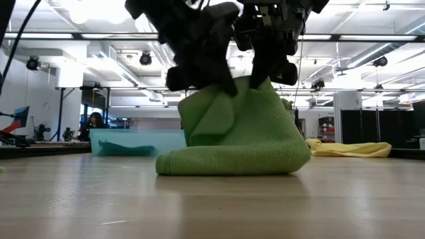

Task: Fold microfiber towels
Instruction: Fold the green microfiber cloth

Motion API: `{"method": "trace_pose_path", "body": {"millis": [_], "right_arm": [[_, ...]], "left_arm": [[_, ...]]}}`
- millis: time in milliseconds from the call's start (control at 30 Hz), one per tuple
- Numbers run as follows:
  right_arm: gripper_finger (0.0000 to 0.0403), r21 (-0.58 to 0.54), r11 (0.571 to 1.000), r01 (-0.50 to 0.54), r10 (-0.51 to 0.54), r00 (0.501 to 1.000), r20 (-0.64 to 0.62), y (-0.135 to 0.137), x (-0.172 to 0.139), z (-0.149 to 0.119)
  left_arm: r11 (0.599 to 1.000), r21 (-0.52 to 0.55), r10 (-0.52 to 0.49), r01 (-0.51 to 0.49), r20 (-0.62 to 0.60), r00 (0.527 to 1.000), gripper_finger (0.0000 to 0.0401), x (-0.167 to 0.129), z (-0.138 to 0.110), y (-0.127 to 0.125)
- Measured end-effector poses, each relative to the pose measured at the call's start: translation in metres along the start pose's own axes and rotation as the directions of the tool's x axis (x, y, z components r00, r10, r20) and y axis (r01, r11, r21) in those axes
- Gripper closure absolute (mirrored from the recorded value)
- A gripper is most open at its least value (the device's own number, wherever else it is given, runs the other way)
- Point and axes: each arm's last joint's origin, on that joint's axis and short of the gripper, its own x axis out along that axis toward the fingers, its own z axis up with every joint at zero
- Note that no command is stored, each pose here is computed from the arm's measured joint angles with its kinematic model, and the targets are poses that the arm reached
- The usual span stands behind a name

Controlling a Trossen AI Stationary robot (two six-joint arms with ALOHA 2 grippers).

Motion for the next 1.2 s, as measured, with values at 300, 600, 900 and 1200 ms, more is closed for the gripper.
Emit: {"method": "trace_pose_path", "body": {"millis": [300, 600, 900, 1200], "right_arm": [[0.0394, 0.002, 1.000, 0.003, -0.003, 1.000, -0.005, -0.001, 0.001, -0.001], [0.0394, 0.002, 1.000, 0.005, -0.005, 1.000, -0.008, -0.001, 0.001, -0.001], [0.0394, -0.027, 1.000, 0.003, -0.003, 1.000, -0.001, -0.001, 0.001, -0.001], [0.0394, -0.052, 0.999, -0.010, 0.011, 1.000, 0.020, 0.001, 0.001, 0.001]], "left_arm": [[0.999, 0.007, -0.032, 0.032, 0.004, 0.999, 0.0366, -0.006, -0.001, -0.003], [0.999, 0.019, 0.033, -0.031, -0.110, 0.993, 0.0368, -0.006, -0.014, 0.005], [0.996, 0.060, 0.082, -0.072, -0.191, 0.978, 0.0375, -0.010, -0.022, 0.010], [0.994, 0.089, 0.077, -0.058, -0.218, 0.973, 0.0400, -0.016, -0.023, 0.011]]}}
